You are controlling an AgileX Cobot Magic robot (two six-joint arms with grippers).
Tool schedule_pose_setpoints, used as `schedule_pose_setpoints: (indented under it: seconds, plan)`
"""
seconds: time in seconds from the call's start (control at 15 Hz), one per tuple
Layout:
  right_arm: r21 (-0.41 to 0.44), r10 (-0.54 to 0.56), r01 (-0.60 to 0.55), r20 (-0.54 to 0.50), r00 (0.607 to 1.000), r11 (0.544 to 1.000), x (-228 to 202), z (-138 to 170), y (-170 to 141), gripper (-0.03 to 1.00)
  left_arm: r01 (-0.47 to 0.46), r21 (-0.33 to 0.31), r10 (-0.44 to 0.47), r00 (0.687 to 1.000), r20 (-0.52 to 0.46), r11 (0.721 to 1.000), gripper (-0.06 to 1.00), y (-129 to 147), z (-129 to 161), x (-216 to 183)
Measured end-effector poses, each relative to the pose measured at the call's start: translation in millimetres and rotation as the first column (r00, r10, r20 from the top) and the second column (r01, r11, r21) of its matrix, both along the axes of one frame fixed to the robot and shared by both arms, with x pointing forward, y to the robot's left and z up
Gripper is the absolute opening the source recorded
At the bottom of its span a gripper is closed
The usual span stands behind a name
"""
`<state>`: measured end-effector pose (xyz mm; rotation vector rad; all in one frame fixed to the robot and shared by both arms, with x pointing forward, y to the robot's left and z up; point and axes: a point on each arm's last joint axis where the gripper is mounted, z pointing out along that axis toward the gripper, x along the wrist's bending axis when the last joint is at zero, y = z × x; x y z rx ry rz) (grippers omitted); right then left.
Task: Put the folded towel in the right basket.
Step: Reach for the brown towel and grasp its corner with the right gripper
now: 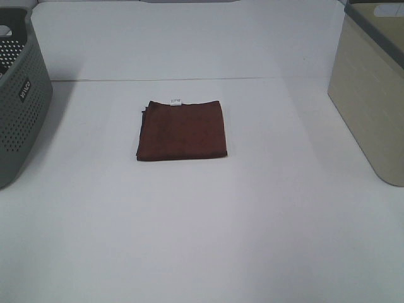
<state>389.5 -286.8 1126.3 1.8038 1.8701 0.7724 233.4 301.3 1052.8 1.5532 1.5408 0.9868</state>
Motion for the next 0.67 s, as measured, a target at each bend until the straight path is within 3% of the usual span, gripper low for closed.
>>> schedule_pose_setpoints:
  seconds: [0.2,0.47,0.67]
  plan:
    - [0.132,0.13,-0.112,-0.142,0.981,0.985,47,1,17,0.96,0.0,0.0,0.0,1.0,0.0,1.0,0.88,0,0,0]
    - [0.316,0.281,-0.192,-0.265,0.922,0.929,95,-32,38,0.96,0.0,0.0,0.0,1.0,0.0,1.0,0.88,0,0,0]
    - [0.363,0.353,-0.237,-0.299,0.886,0.901,112,-53,56,0.96,0.0,0.0,0.0,1.0,0.0,1.0,0.88,0,0,0]
